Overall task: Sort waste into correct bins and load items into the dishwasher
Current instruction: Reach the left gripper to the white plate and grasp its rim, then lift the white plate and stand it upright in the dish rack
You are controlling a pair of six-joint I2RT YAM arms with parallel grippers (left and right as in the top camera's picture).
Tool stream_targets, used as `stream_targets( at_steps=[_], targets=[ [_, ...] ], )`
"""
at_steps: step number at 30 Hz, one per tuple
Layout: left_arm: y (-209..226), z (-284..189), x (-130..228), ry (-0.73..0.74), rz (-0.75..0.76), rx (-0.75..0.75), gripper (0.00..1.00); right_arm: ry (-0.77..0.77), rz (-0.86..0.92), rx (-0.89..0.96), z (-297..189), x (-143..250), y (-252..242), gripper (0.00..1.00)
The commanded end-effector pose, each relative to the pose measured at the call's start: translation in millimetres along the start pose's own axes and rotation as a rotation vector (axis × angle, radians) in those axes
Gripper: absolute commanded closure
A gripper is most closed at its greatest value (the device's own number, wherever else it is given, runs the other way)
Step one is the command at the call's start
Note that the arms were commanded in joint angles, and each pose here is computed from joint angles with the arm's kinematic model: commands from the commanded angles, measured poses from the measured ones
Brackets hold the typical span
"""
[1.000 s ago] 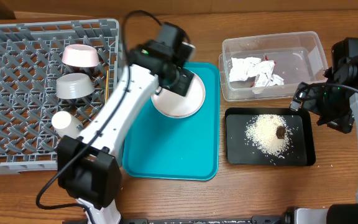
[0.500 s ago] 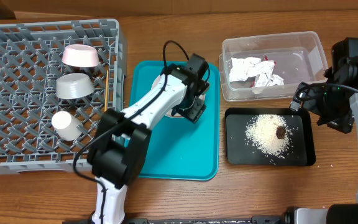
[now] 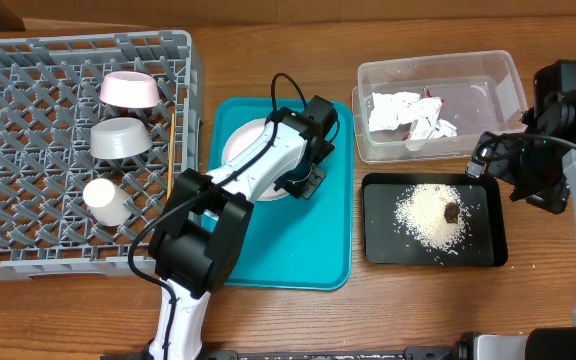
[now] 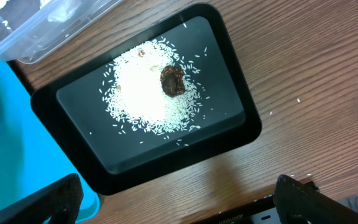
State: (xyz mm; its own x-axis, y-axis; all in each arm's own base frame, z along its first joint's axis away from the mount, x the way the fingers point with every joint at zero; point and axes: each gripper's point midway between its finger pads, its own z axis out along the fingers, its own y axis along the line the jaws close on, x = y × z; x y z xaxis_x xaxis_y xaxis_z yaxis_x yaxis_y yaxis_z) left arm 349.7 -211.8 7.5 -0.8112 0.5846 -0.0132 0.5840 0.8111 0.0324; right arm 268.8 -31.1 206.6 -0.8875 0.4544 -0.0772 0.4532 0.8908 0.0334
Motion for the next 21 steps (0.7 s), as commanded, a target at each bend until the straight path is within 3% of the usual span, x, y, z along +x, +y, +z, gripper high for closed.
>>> stream_targets(
  at_steps=[1,9,15,21],
  targets=[
    [-2.2,11.2,2.5,0.025,0.004,-0.004,0.96,-0.037,0.001,-0.004,-8.6,-4.3,-0.6,0.00],
    [5.5,-39.7,-25.7,-0.047,-0.051,-0.027,0.96,-0.036,0.001,-0.003,-8.6,-4.1,-0.7,0.00],
    [25.6,-118.2,-55.1,-0.208,-0.144,-0.035,0.96,-0.035,0.001,-0.002,-8.5,-3.8,-0.8,0.00],
    [65.6,-197.0,-50.7,-0.352,-0.256,-0.017,0.96,-0.036,0.001,-0.003,-8.6,-4.1,-0.8,0.00]
  ],
)
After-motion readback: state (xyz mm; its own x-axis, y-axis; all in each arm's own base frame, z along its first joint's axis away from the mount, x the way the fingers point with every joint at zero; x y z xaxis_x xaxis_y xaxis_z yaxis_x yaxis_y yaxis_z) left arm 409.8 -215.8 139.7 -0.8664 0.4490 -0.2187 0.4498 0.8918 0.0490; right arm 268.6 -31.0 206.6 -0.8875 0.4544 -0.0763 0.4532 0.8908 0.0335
